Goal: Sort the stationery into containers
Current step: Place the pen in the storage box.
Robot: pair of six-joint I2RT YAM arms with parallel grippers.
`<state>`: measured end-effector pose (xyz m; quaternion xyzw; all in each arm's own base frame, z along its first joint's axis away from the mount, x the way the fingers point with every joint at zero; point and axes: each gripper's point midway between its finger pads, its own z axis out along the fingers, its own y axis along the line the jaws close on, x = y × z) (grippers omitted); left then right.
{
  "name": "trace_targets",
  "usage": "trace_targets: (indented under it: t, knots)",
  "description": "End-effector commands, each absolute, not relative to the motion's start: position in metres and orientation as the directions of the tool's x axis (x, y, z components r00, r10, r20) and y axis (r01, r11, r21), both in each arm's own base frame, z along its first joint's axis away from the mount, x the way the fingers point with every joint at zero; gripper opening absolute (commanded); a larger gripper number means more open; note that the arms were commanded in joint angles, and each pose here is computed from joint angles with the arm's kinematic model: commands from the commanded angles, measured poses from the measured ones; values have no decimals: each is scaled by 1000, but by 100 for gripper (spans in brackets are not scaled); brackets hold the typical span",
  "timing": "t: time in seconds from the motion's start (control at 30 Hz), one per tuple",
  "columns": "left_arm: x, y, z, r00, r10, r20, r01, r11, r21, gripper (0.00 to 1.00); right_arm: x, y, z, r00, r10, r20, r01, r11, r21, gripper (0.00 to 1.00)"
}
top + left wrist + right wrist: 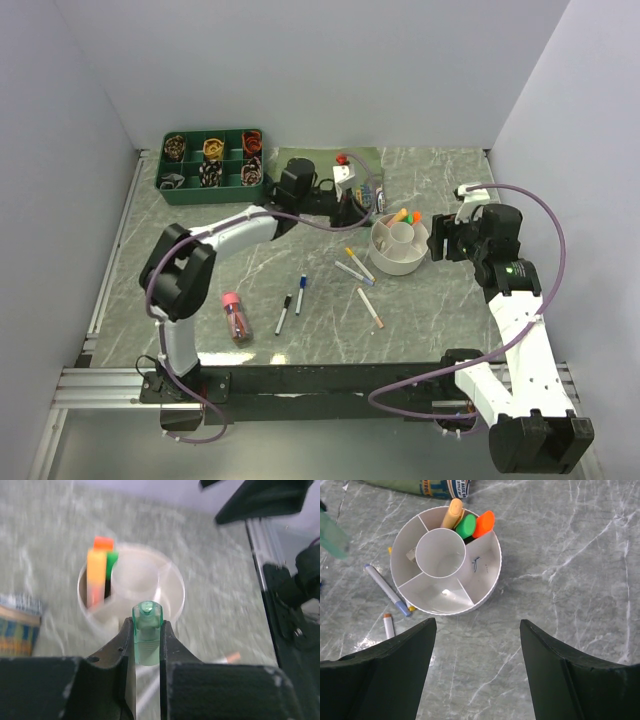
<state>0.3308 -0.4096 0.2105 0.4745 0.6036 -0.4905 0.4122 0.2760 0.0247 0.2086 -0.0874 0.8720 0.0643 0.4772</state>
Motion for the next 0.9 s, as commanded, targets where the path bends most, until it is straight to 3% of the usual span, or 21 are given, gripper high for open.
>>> trace_targets:
  t: [0.0, 0.87]
  knots:
    - [330, -442, 261, -5, -63, -998, 1000, -27, -3, 1, 277, 22, 223, -493, -96, -865, -207, 978, 9, 75]
    - [331, -470, 161, -57, -3, -998, 998, -20, -57, 1, 257, 19, 218, -551, -131, -824, -215, 976, -11, 75]
